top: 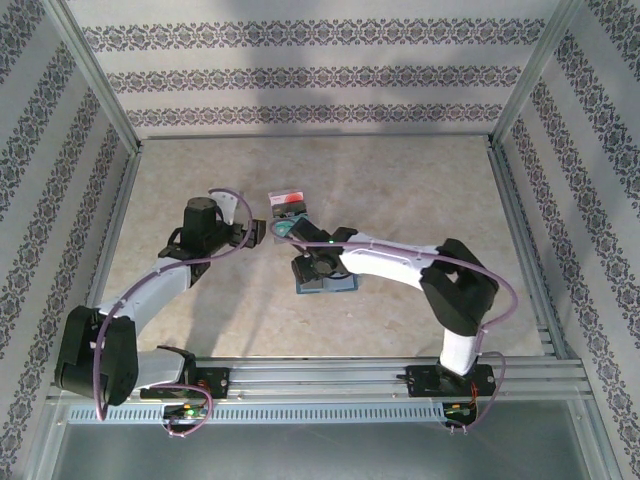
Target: Take the credit cards out of the card holder
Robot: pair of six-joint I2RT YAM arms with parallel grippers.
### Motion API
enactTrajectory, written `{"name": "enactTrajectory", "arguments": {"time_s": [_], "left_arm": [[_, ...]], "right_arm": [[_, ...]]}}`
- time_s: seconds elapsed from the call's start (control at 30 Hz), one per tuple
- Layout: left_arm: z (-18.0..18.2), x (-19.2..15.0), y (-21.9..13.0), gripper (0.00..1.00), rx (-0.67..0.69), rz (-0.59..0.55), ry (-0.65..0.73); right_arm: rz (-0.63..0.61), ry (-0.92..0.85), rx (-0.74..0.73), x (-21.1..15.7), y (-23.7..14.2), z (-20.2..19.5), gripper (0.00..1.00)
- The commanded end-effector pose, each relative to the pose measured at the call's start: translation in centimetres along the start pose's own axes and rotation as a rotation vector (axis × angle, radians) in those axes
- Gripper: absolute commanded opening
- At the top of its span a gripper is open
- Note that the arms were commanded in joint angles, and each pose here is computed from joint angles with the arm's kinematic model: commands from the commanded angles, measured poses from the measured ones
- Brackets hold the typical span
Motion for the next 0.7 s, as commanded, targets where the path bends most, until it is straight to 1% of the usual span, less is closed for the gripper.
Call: {"name": "enactTrajectory", "arguments": {"time_s": [0.0, 0.07, 0.23, 0.37, 0.67], "left_arm": [[0.2, 0.0, -0.8, 1.0, 0.064, -0.028, -0.081], [0.2, -0.2, -0.8, 1.0, 0.065, -0.031, -0.097], [0.1, -0.1, -0.6, 1.0, 0.053, -0.048, -0.119], [0.0, -0.2, -0.3, 1.0, 0.045, -0.027, -0.126], [0.0, -0.1, -0.5, 1.0, 0.047, -0.027, -0.123]], "right_arm": [[0.035, -0.036, -0.07, -0.3, 0.8, 0.2, 0.6], [0.044, -0.035, -0.082, -0.4, 1.4, 0.3, 0.62], [0.068, -0.034, -0.107, -0.7, 2.6, 0.1, 0.64], [0.082, -0.034, -0.118, -1.0, 3.3, 0.0, 0.65], [0.107, -0.041, -0.1, -1.2, 3.9, 0.4, 0.69]]}}
Point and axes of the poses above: each hand's point on the last joint's axis, 136 mm out from that joint toward the fingers, its own y axis out along the fingers, its own z axis along the line the jaws close on, x = y × z, the point moved 9 cm from there along -y, back along the fingers, and after that the axes turned 14 degrees about y, right-handed, at the moved point
